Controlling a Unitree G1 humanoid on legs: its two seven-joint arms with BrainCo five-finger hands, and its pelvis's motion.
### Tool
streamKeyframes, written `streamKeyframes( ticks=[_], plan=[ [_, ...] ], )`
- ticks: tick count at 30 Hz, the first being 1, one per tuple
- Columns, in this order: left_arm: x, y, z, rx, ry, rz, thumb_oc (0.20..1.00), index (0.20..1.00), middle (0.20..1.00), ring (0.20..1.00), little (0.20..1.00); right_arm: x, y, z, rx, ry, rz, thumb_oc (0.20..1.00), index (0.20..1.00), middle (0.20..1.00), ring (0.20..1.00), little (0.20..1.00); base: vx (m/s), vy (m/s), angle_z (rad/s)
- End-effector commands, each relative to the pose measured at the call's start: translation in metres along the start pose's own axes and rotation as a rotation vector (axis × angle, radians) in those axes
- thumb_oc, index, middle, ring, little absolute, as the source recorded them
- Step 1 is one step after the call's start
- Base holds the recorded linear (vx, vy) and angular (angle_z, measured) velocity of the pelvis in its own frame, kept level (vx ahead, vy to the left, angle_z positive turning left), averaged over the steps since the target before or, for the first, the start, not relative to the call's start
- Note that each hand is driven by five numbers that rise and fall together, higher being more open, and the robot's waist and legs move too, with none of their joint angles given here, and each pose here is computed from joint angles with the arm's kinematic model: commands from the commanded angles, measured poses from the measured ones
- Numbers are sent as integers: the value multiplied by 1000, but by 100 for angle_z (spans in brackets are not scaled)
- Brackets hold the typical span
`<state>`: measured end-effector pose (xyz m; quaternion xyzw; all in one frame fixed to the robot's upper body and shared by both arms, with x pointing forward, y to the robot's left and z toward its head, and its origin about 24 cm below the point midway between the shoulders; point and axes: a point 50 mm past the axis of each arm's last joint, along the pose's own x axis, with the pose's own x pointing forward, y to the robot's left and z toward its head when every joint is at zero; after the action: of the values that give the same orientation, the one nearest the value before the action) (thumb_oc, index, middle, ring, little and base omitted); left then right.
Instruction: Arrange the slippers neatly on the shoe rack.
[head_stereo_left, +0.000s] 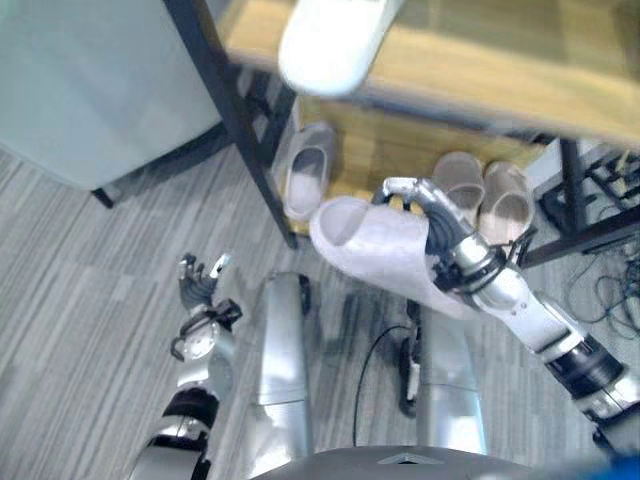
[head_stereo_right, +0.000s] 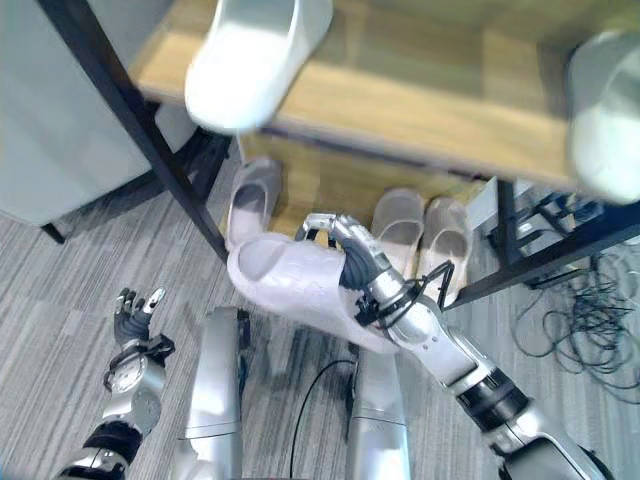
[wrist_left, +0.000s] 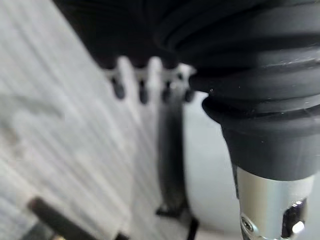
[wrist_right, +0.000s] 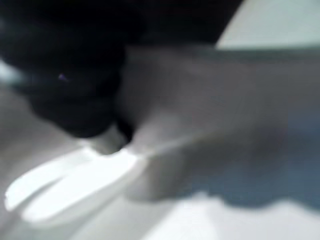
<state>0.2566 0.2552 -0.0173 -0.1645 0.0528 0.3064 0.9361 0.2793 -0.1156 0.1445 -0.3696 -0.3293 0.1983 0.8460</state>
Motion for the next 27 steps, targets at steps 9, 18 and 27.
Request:
streamKeyframes(
  ticks=[9, 18, 27],
  plan=[
    [11, -35, 55, -162, -207, -100, 1000, 1000, 1000, 1000, 1000, 97, -86, 32, -158, -160, -245, 200, 200, 200, 200, 200, 25, 12, -5],
    [9, -32, 50, -23, -177, -200, 1000, 1000, 1000, 1000, 1000, 138, -160, 41, -142, -83, -348, 200, 200, 200, 200, 200, 11, 20, 0],
    [8, -35, 30, 68, -83, -259, 1000, 1000, 1000, 1000, 1000, 170, -174, 22, -119, 155, -414, 200, 200, 200, 200, 200, 19, 70, -5]
  ],
)
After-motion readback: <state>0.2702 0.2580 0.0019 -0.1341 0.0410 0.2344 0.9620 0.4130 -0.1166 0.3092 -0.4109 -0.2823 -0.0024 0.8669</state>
